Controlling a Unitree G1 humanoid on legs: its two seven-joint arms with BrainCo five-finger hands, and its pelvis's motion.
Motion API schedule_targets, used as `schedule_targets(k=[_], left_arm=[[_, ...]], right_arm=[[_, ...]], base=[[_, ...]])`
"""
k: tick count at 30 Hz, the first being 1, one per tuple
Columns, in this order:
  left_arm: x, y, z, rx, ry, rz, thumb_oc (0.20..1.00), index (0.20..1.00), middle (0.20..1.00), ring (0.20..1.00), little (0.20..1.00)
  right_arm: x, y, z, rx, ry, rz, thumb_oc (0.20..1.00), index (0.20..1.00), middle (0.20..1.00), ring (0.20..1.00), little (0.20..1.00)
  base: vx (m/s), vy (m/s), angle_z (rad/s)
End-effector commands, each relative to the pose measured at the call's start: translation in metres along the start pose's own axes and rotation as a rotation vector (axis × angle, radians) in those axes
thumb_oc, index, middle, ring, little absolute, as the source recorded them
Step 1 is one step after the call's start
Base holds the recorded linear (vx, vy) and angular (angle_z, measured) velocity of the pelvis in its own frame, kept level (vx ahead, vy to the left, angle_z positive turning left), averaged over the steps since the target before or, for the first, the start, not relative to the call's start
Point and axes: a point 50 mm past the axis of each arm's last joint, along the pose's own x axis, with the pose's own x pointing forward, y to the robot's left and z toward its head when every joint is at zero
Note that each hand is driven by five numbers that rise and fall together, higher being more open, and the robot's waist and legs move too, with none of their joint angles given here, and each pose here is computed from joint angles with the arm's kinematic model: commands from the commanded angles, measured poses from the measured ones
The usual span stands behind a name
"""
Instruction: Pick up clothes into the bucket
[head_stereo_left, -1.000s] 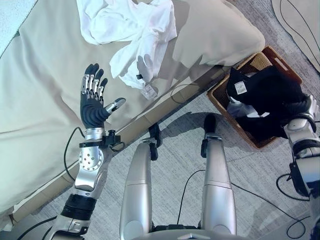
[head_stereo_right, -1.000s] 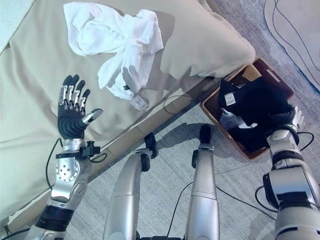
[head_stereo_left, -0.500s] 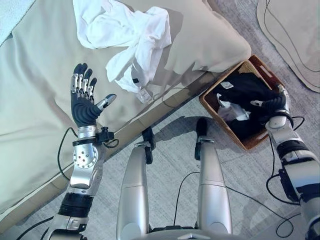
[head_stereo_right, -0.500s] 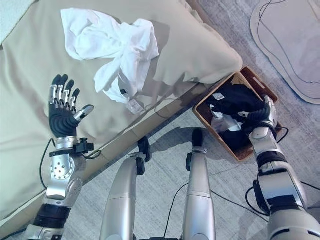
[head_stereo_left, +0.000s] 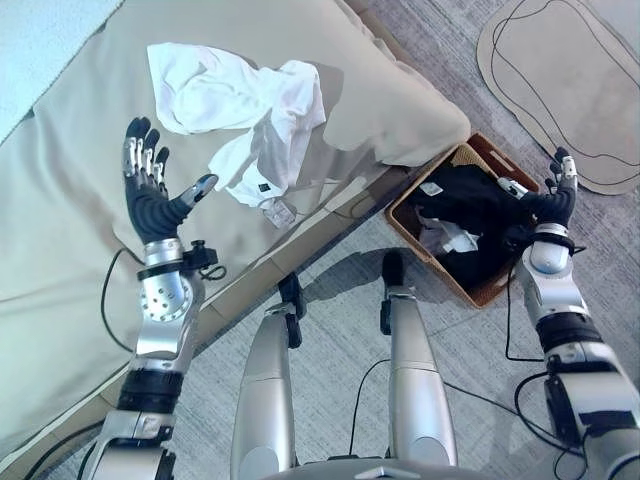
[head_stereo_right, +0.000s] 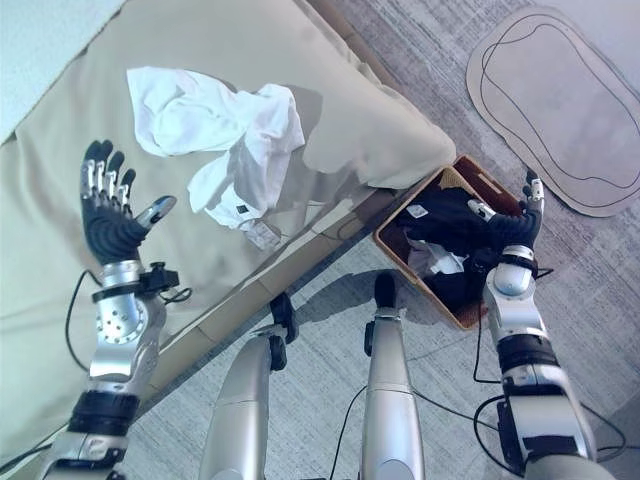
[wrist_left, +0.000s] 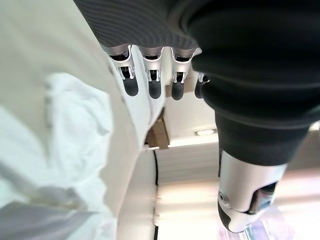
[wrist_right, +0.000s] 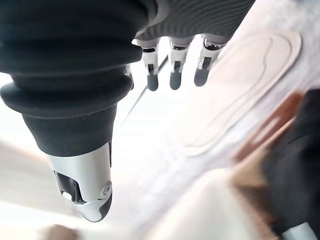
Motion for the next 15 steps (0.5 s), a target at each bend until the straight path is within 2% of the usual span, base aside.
schedule_targets(k=[1, 2, 3, 6, 8, 9, 12, 15], left_arm=[[-0.002, 0.002, 0.004, 0.065, -0.073, 0.013, 1.0, 1.0, 1.0, 1.0, 1.0], [-0.002, 0.002, 0.004, 0.067, -0.073, 0.013, 1.0, 1.0, 1.0, 1.0, 1.0], [0.004, -0.004, 0.004, 0.123, -0.091, -0.008, 1.0, 1.0, 1.0, 1.0, 1.0], [0.018, -0.01, 0.004, 0.256, -0.128, -0.067, 1.0, 1.0, 1.0, 1.0, 1.0], [0.024, -0.014, 0.006, 0.285, -0.144, -0.087, 1.0, 1.0, 1.0, 1.0, 1.0], [0.038, -0.022, 0.01, 0.353, -0.188, -0.12, 1.0, 1.0, 1.0, 1.0, 1.0], [0.051, -0.027, 0.013, 0.419, -0.223, -0.141, 1.0, 1.0, 1.0, 1.0, 1.0], [0.078, -0.032, 0.029, 0.555, -0.313, -0.168, 1.0, 1.0, 1.0, 1.0, 1.0]], right_arm=[[-0.011, 0.003, 0.003, 0.195, -0.057, 0.013, 1.0, 1.0, 1.0, 1.0, 1.0], [-0.011, 0.003, 0.003, 0.197, -0.057, 0.013, 1.0, 1.0, 1.0, 1.0, 1.0], [-0.022, 0.019, 0.001, 0.382, -0.035, 0.07, 1.0, 1.0, 1.0, 1.0, 1.0], [-0.038, 0.048, 0.001, 0.536, -0.003, 0.219, 1.0, 1.0, 1.0, 1.0, 1.0], [-0.043, 0.056, 0.003, 0.554, -0.002, 0.272, 1.0, 1.0, 1.0, 1.0, 1.0], [-0.048, 0.068, 0.006, 0.55, -0.002, 0.34, 1.0, 1.0, 1.0, 1.0, 1.0], [-0.051, 0.078, 0.007, 0.533, 0.005, 0.38, 1.0, 1.0, 1.0, 1.0, 1.0], [-0.058, 0.09, 0.011, 0.496, -0.002, 0.455, 1.0, 1.0, 1.0, 1.0, 1.0]], base=[[0.0, 0.0, 0.0], [0.0, 0.0, 0.0], [0.0, 0.0, 0.0], [-0.01, -0.002, 0.01], [-0.03, -0.007, 0.02], [-0.06, -0.006, 0.03], [-0.06, 0.009, 0.05], [-0.05, 0.016, 0.02]])
